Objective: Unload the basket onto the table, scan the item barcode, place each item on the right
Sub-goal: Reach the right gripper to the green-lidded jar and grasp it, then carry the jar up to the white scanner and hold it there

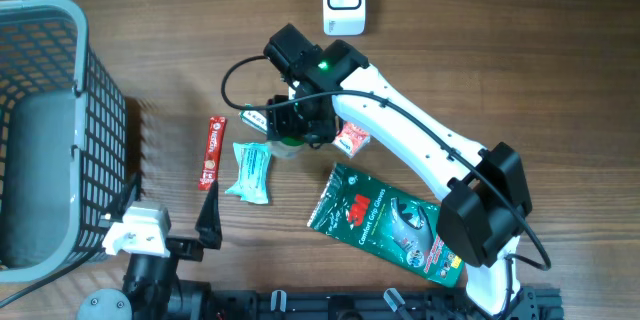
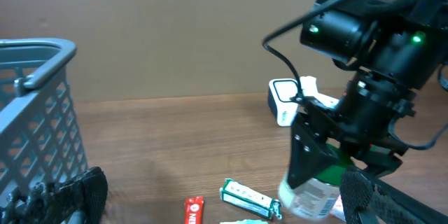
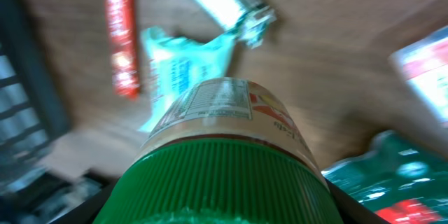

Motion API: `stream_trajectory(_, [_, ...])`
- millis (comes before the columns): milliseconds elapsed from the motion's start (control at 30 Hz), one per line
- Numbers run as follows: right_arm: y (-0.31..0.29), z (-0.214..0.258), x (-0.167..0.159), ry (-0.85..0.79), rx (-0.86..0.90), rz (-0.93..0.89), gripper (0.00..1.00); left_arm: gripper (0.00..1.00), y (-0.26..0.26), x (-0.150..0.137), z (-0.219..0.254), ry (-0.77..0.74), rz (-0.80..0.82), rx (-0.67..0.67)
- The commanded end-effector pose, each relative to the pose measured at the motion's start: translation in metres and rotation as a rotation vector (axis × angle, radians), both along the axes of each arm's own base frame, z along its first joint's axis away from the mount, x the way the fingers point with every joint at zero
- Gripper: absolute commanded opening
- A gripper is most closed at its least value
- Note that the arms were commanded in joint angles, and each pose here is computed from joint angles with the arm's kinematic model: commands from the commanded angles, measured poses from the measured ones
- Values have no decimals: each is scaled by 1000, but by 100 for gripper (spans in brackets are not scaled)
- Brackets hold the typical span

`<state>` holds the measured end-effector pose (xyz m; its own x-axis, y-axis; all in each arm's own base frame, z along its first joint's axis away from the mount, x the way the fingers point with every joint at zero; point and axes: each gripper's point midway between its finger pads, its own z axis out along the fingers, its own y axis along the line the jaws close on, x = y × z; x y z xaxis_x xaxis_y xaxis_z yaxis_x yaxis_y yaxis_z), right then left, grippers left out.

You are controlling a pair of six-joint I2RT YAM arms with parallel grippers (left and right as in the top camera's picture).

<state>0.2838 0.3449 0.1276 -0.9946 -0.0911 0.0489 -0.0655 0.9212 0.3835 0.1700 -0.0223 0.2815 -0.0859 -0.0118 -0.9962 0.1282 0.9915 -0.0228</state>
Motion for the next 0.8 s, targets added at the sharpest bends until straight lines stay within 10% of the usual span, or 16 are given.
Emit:
stream_trajectory(0, [33,38,-38,265,233,-20,50,100,-10,11,-19,25,-49,-13])
stream_trajectory(333, [29,61,-77,594,256,-116,50,100,-21,68,-108,39,-48,-317])
stream_trajectory(767, [-53,51,-56,602,123,-154,40,100,-20,66,-129,49,-83,101])
